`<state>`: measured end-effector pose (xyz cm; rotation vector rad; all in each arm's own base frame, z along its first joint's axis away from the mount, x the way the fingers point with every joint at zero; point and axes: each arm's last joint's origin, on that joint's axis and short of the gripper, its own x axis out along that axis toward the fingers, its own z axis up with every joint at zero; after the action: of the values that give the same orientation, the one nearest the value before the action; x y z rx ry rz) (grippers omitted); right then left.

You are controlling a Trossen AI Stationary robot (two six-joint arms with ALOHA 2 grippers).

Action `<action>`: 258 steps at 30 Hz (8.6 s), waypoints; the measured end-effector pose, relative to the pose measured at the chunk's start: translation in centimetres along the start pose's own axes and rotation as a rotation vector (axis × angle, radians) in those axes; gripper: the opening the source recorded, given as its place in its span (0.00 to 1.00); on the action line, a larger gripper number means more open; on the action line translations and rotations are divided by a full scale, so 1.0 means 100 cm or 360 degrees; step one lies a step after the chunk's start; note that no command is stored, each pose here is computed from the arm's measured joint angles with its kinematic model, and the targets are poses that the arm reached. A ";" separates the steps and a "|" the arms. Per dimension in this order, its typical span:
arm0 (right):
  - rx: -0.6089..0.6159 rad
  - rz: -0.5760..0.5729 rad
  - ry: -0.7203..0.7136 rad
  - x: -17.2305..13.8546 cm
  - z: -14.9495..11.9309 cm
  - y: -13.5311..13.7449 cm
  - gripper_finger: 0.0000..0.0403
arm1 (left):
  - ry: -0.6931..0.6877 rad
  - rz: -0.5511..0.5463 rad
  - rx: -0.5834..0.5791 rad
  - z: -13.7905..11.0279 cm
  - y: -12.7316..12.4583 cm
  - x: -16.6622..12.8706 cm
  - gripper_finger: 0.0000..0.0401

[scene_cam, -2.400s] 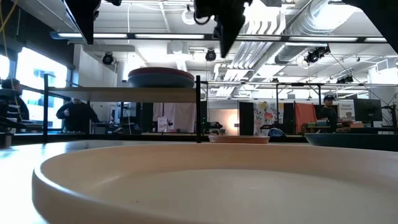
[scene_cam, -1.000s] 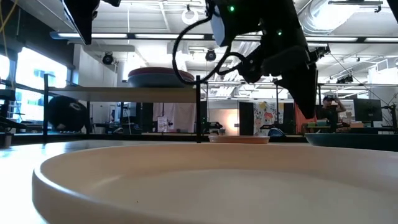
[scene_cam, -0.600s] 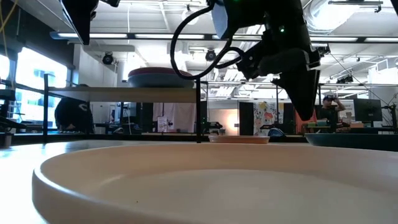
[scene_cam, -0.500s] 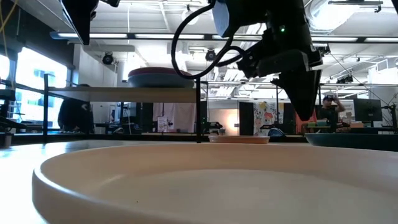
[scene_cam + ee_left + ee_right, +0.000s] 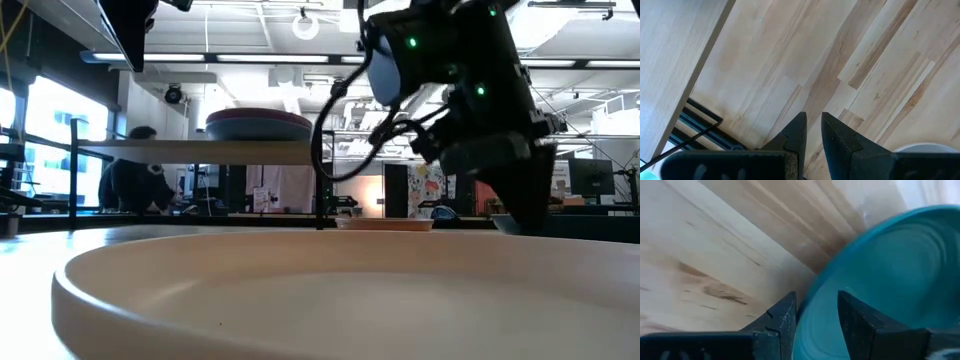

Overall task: Place and stack plates onto a shelf
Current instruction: Stack the dark green plate on top of the light pink plate on the shelf

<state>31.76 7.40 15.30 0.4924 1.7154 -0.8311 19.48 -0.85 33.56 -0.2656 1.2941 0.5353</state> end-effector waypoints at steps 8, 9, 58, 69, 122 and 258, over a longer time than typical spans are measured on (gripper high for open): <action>0.0006 0.0105 0.0037 0.018 -0.001 0.002 0.30 | 0.0000 0.0000 0.0000 0.000 0.000 0.000 0.12; 0.0003 0.0103 0.0034 0.017 -0.002 0.001 0.30 | 0.0000 0.0000 -0.0001 0.000 0.000 0.000 0.12; -0.0066 0.0627 -0.0867 -0.116 -0.053 -0.108 0.00 | -0.0276 0.0026 -0.0016 0.034 0.025 0.007 0.12; -0.0342 0.0819 -0.1180 -0.136 -0.047 -0.108 0.00 | -0.0189 -0.0233 -0.0203 0.039 0.034 0.010 0.20; -0.2167 0.0171 -0.1129 -0.215 -0.020 -0.059 0.00 | -0.0222 -0.1103 -0.0767 0.072 0.057 0.002 0.26; -0.1559 -0.0071 -0.1301 -0.235 -0.025 -0.090 0.25 | -0.0556 -0.0063 -0.1297 0.077 0.172 -0.001 0.01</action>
<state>30.96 5.33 40.44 -0.5021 1.1477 -0.0890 17.04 17.38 37.53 -0.8294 0.6780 1.0133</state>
